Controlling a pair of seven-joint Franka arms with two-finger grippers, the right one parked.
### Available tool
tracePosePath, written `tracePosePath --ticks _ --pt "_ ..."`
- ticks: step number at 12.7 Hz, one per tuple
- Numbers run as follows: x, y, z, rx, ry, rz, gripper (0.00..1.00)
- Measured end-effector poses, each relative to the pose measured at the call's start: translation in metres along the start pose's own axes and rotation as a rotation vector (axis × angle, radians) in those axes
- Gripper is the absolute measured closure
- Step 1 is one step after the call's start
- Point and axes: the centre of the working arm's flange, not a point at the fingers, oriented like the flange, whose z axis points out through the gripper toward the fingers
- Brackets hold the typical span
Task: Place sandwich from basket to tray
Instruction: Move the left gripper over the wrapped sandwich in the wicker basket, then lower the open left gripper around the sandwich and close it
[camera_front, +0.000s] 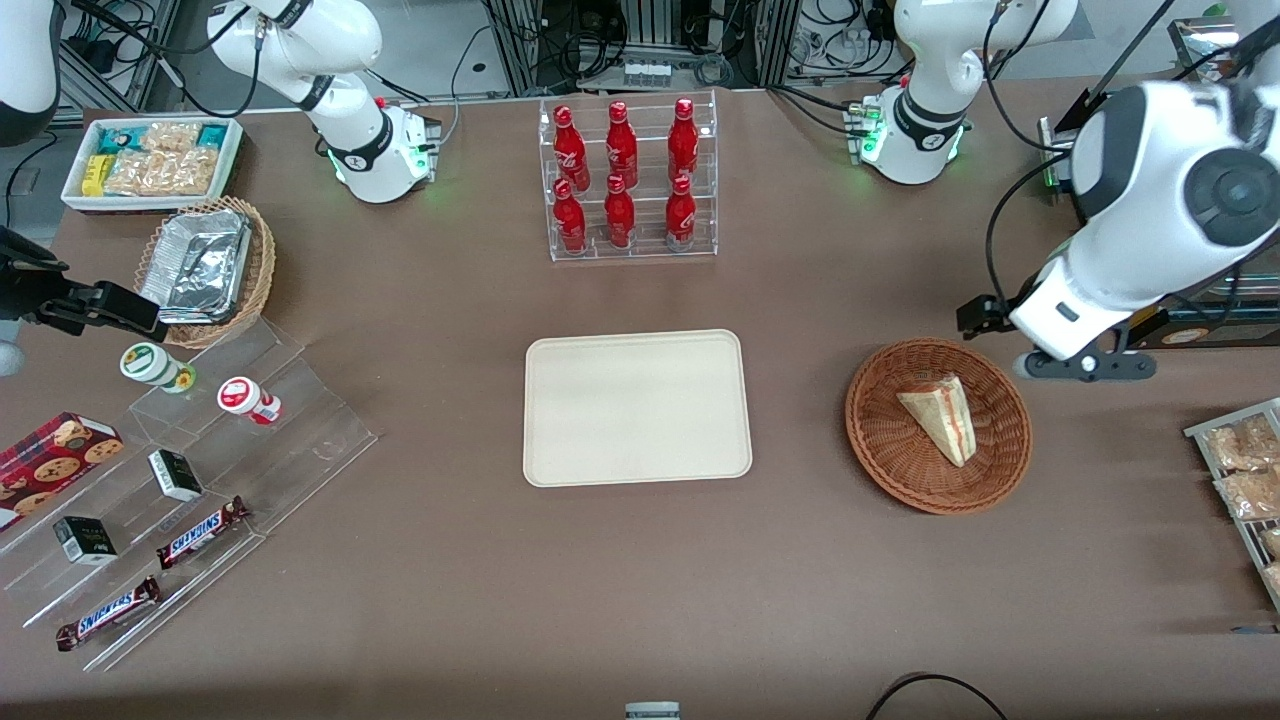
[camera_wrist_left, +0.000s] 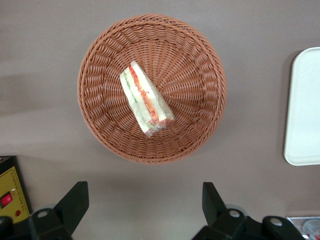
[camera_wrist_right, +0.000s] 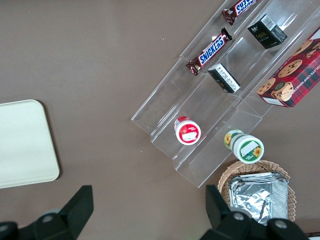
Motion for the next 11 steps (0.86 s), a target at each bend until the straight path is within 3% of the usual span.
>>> tracePosePath --ticks 3,11 --pt "0.004 0.001 0.042 -0.002 0.007 0.004 0.00" --pt "0.005 -0.007 0.115 -0.018 0.079 -0.031 0.00"
